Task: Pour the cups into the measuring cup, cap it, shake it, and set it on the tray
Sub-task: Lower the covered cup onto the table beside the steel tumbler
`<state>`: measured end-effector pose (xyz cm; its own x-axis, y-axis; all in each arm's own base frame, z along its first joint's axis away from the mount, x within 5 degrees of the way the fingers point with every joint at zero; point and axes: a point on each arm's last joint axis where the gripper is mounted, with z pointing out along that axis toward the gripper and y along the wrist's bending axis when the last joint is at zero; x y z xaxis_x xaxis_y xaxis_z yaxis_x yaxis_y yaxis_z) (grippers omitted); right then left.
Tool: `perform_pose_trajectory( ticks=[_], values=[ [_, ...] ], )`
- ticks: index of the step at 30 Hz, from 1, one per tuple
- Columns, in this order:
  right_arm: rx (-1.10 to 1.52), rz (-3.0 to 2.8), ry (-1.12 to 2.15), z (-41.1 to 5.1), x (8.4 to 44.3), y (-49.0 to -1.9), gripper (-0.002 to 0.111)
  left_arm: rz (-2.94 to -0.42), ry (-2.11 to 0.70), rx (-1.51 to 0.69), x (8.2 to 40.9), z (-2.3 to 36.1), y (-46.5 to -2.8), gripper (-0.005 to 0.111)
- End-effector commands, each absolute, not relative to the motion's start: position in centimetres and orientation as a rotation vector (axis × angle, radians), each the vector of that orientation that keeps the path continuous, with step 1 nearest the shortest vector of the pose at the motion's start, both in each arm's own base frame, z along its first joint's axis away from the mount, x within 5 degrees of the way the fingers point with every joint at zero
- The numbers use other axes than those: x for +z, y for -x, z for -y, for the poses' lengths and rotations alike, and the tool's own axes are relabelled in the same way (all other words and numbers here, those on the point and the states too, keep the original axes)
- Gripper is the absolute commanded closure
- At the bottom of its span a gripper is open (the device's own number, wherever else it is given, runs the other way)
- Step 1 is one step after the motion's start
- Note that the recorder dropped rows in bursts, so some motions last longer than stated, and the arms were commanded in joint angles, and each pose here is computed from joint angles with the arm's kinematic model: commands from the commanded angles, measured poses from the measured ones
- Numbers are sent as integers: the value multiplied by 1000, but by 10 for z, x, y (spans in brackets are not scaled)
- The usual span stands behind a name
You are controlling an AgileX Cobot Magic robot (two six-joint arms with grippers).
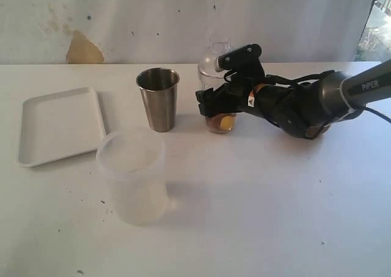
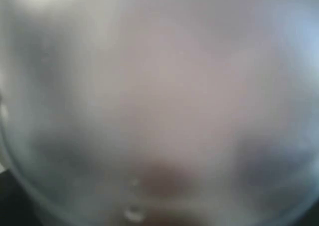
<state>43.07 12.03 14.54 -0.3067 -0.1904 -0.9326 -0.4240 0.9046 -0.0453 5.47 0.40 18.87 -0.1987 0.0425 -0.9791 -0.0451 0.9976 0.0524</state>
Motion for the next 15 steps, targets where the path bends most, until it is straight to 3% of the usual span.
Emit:
perform_pose_trajectory(
  ticks=[1,4,15],
  values=[
    [270,-1893,391,-116,150,-434,32,-1764,7,73,188,-4,-55,107],
    [244,-1955,392,-113,145,-432,22,-1764,7,73,188,-4,-55,107],
    [237,-1953,376,-112,158,-430,22,-1764,7,73,188,-4,-55,107]
  ],
)
